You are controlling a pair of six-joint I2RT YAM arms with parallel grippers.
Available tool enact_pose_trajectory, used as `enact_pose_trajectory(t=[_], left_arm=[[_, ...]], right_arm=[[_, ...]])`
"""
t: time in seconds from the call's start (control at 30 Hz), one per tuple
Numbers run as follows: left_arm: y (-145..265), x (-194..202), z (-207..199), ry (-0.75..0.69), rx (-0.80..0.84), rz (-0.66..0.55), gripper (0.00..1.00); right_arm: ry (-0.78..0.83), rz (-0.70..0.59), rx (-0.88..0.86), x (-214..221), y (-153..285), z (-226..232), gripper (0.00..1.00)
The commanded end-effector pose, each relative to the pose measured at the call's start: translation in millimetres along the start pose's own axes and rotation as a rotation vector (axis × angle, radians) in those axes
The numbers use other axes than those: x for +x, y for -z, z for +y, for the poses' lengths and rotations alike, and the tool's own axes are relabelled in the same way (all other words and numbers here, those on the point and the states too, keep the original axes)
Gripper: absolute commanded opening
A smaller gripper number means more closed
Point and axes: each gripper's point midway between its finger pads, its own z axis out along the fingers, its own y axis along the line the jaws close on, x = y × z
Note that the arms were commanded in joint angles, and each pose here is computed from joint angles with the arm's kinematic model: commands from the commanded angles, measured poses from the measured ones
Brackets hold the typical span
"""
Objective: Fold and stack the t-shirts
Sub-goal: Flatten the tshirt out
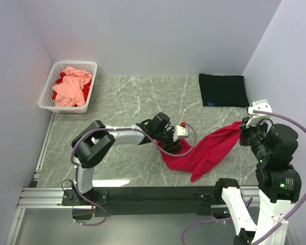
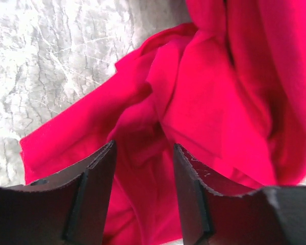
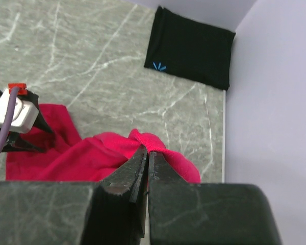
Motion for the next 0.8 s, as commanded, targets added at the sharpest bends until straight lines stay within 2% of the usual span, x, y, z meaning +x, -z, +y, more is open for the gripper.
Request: enact_pose_trajectory(t=[0.0, 0.07, 0.1, 0.17, 0.2, 0.27, 0.3, 0.37, 0.43, 0.47, 0.57, 0.6, 0.67, 0.7, 0.73, 0.77], left_arm=[[-10.0, -31.6, 9.6, -0.1, -0.005, -0.071, 0.53], [-16.9, -30.7, 0.2, -0.116, 0.028, -0.064, 0.49], [-21.7, -28.7, 1.6, -0.121, 0.023, -0.053, 0.38], [-22.6, -25.7, 10.2, -0.1, -0.004, -0.039, 0.26], [-18.3, -22.4, 17.9, -0.073, -0.037, -0.024, 0.16], [3.6, -16.1, 39.3, -0.02, -0.075, -0.023, 0.08], [21.7, -14.8, 42.5, 0.012, -0.097, -0.019, 0.01], [60.7, -2.7, 70.2, 0.055, -0.183, -0.011, 0.01], [103.6, 14.6, 72.5, 0.084, -0.232, 0.036, 0.01], [130.5, 26.3, 87.9, 0.113, -0.286, 0.048, 0.01], [180.1, 68.1, 86.6, 0.165, -0.356, 0.14, 0.01], [194.9, 69.7, 87.6, 0.145, -0.388, 0.147, 0.01], [209.4, 78.9, 71.0, 0.182, -0.346, 0.146, 0.02], [208.0, 77.8, 60.8, 0.198, -0.312, 0.139, 0.07], [197.1, 63.9, 45.5, 0.203, -0.251, 0.094, 0.18], [190.7, 53.2, 31.8, 0.252, -0.226, 0.062, 0.33]], right_arm=[[0.008, 0.022, 0.041, 7.3, -3.7, -7.1, 0.0], [0.005, 0.04, 0.04, 13.4, -6.8, -6.7, 0.0], [0.004, 0.044, 0.046, 15.2, -7.5, -7.3, 0.0], [0.009, 0.051, 0.05, 20.7, -8.2, -7.3, 0.0], [0.014, 0.05, 0.056, 21.5, -8.3, -8.4, 0.0], [0.021, 0.063, 0.065, 27.4, -10.1, -9.6, 0.0], [0.024, 0.071, 0.065, 30.8, -12.4, -9.3, 0.0], [0.037, 0.068, 0.055, 32.7, -14.0, -7.9, 0.0], [0.054, 0.081, 0.028, 38.2, -20.4, -4.2, 0.0], [0.059, 0.081, -0.015, 40.1, -23.8, 3.2, 0.0], [0.079, 0.116, -0.126, 55.4, -38.3, 20.9, 0.0], [0.081, 0.149, -0.15, 67.1, -45.2, 24.9, 0.0], [0.109, 0.204, -0.214, 85.8, -52.4, 34.0, 0.0], [0.121, 0.211, -0.222, 90.2, -52.7, 35.2, 0.0], [0.123, 0.205, -0.22, 91.4, -51.7, 35.7, 0.0], [0.124, 0.201, -0.216, 93.5, -51.2, 35.8, 0.0]])
